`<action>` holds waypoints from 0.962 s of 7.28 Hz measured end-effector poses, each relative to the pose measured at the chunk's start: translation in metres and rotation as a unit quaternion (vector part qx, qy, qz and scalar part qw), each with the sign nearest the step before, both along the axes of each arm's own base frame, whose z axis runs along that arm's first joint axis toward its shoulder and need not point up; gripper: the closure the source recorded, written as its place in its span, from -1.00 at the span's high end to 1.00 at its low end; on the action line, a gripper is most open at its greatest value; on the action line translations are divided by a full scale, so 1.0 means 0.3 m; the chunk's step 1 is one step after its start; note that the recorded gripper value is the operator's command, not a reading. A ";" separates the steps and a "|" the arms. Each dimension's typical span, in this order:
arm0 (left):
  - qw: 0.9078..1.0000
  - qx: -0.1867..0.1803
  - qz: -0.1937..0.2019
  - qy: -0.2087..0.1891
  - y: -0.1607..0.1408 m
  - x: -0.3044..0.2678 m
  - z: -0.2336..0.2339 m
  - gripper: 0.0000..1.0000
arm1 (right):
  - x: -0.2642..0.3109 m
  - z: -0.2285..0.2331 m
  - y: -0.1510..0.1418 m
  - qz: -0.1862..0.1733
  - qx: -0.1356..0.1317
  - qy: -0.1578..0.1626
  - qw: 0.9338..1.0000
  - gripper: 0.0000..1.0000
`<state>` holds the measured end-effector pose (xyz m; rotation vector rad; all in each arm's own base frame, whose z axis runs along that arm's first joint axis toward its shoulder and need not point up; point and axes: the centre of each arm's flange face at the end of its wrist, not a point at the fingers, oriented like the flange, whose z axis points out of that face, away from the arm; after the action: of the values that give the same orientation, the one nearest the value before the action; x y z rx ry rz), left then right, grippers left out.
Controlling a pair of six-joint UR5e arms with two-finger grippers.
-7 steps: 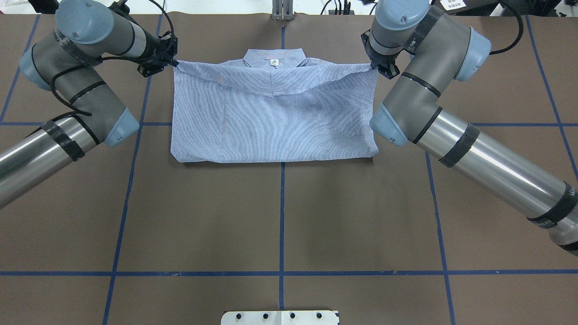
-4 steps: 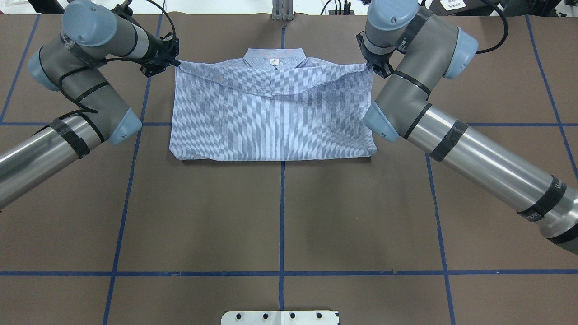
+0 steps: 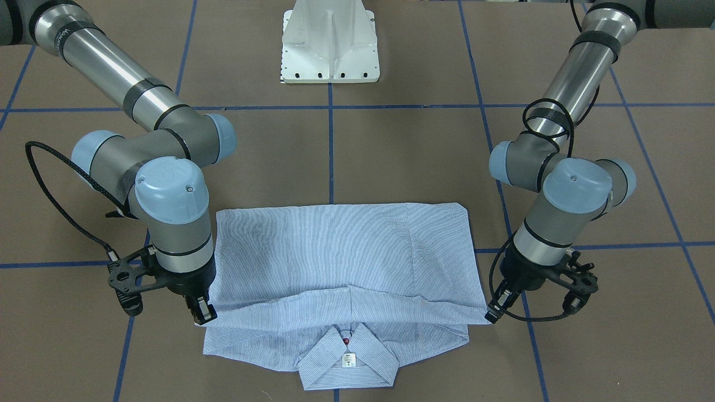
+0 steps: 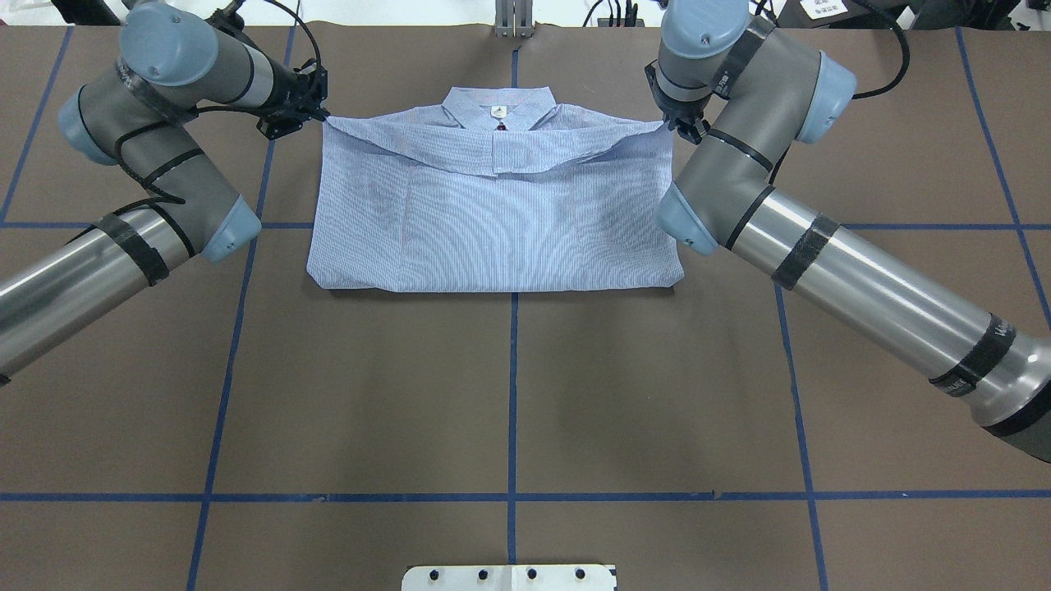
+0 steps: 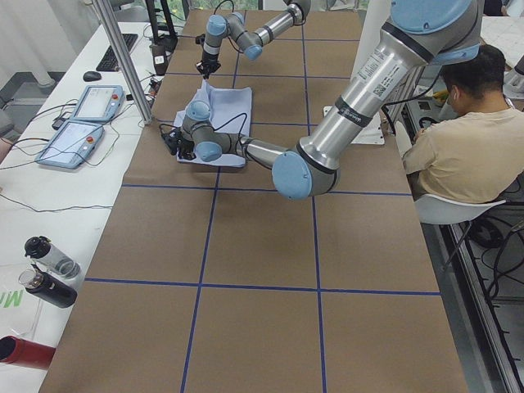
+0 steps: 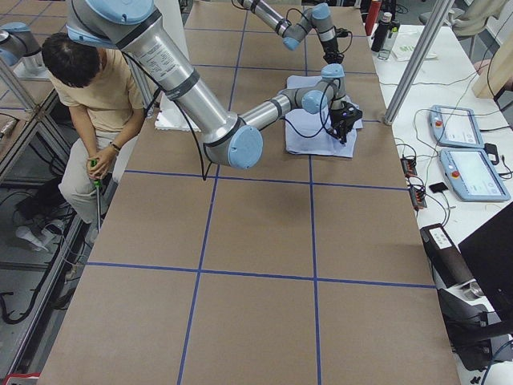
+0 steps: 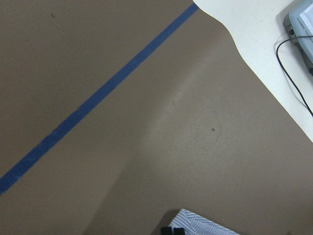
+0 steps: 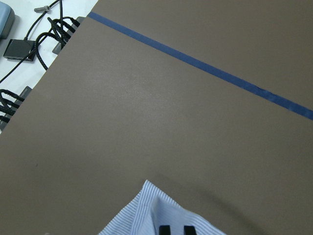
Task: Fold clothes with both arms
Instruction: 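Open both grippers and move the right gripper to the folded bundle's near corner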
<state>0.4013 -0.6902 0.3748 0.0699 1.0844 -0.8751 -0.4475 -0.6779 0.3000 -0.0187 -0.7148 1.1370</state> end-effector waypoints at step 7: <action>0.999 0.031 -0.003 0.023 0.038 -0.044 -0.037 -0.37 | -0.012 0.043 0.426 -0.047 0.044 -0.059 0.996 0.43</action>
<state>0.3880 -0.6789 0.3638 0.1051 1.1549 -0.8523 -0.4511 -0.5502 0.3129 -0.0443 -0.8604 1.0200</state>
